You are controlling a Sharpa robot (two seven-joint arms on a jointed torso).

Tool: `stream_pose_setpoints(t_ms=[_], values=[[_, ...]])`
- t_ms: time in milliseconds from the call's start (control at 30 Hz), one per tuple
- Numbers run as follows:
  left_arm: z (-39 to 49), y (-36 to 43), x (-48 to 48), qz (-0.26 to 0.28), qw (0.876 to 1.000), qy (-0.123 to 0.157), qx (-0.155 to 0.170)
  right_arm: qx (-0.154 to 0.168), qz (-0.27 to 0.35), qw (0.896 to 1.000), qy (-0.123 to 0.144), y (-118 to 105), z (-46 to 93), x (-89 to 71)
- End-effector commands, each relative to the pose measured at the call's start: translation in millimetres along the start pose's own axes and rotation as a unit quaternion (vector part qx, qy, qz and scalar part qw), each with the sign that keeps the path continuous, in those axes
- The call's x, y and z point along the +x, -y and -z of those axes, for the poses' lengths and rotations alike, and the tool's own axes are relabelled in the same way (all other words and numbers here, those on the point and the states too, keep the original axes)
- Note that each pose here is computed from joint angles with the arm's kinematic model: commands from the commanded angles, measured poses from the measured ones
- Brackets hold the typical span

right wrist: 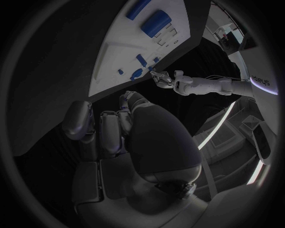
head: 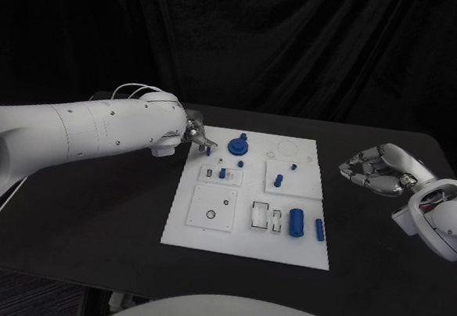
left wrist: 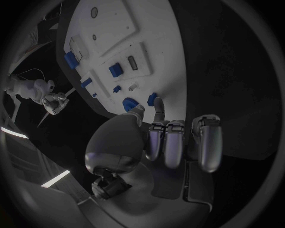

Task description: Assemble the parts on the task board

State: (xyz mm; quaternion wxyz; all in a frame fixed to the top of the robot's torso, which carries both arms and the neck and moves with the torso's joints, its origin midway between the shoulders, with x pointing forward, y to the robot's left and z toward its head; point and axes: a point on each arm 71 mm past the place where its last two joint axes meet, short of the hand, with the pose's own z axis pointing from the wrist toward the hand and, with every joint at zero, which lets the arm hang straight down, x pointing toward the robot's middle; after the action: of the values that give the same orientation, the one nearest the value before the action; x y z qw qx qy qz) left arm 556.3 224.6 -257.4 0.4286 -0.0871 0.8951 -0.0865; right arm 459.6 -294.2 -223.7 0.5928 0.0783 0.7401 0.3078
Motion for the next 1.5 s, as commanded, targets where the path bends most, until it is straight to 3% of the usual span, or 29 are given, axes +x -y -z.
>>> stream_pose_setpoints(t_ms=[33,500,1500], values=[[-1.2,2.0,2.9,-0.003,1.000,-0.008,0.009,0.007,0.001,1.000,-0.005,1.2,0.4,1.3],[-4.2,1.5,7.7,-0.002,1.000,-0.010,0.013,0.010,0.001,1.000,-0.006,1.9,0.6,1.3],[-4.8,1.4,8.4,-0.001,1.000,-0.011,0.028,0.016,0.001,1.000,-0.011,2.8,0.4,2.0]])
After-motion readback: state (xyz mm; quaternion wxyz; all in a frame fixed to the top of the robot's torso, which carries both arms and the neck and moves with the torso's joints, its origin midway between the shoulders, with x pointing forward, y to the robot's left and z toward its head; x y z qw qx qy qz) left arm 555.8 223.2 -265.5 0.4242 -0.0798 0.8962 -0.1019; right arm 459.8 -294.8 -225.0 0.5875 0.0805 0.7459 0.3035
